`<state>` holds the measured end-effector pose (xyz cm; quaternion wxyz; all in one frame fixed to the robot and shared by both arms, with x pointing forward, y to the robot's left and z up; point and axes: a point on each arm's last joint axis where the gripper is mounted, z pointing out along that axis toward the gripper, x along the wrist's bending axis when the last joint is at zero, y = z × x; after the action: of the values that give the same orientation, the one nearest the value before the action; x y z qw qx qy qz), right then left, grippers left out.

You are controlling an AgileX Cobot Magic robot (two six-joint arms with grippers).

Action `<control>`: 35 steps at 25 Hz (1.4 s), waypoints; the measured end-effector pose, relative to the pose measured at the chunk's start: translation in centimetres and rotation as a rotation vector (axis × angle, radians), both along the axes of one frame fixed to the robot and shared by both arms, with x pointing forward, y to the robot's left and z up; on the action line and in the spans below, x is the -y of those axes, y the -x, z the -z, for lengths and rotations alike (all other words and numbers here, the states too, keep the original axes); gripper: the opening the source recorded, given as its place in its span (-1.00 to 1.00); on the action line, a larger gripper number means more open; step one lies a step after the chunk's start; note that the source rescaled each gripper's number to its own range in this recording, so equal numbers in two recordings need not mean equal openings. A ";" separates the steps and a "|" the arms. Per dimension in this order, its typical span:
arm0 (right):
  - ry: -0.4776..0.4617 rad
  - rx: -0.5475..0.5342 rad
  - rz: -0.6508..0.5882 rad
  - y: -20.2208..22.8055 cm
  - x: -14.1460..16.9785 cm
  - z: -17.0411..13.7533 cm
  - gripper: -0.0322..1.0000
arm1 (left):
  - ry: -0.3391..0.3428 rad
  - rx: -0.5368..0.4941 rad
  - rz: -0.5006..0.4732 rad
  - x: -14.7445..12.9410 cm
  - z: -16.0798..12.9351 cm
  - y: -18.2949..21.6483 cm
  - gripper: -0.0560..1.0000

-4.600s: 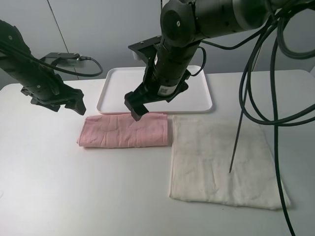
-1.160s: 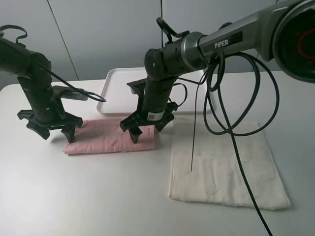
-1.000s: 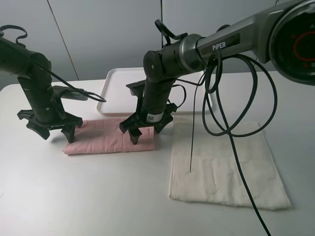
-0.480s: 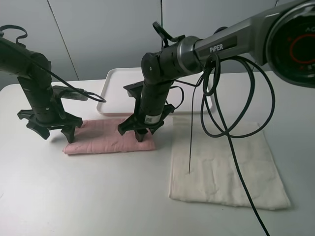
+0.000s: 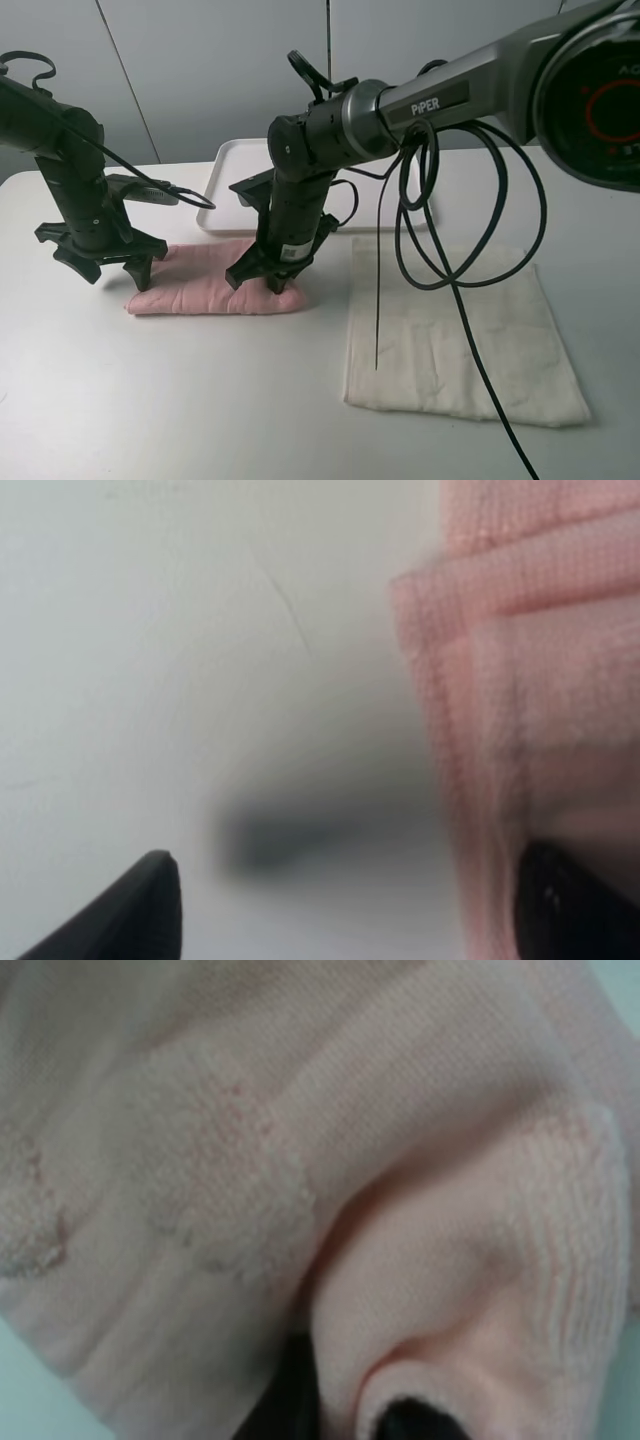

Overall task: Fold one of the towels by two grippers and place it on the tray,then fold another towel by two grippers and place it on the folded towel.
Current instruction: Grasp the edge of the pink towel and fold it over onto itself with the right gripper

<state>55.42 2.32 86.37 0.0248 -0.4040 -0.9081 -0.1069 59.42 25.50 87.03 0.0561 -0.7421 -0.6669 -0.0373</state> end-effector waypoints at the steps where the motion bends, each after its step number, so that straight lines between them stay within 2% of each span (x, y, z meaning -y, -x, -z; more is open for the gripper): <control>1: 0.007 0.006 -0.003 0.0 0.0 -0.2 -0.85 | 0.000 0.000 0.000 0.0 0.0 0.0 0.76; 8: -0.038 0.090 -0.001 -0.1 0.1 -4.8 -0.85 | 0.000 0.000 0.000 0.0 0.0 0.0 0.76; 13: -0.086 0.110 0.020 0.2 0.1 -7.2 -0.85 | 0.000 0.001 -0.004 0.0 0.0 0.0 0.76; 23: -0.226 -0.030 0.098 1.0 -1.4 -6.4 -0.85 | 0.000 0.001 -0.004 0.0 0.0 0.0 0.76; 30: -0.411 -0.096 0.117 1.2 -3.0 -6.5 -0.85 | 0.000 0.001 -0.004 0.0 0.0 0.0 0.76; 35: -0.461 -0.152 0.148 1.2 -3.6 -5.3 -0.85 | 0.000 0.001 -0.006 0.0 0.0 0.0 0.76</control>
<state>54.19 5.90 91.68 0.1766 -0.4598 -0.8233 -0.2822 59.42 25.52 87.03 0.0560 -0.7400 -0.6692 -0.0374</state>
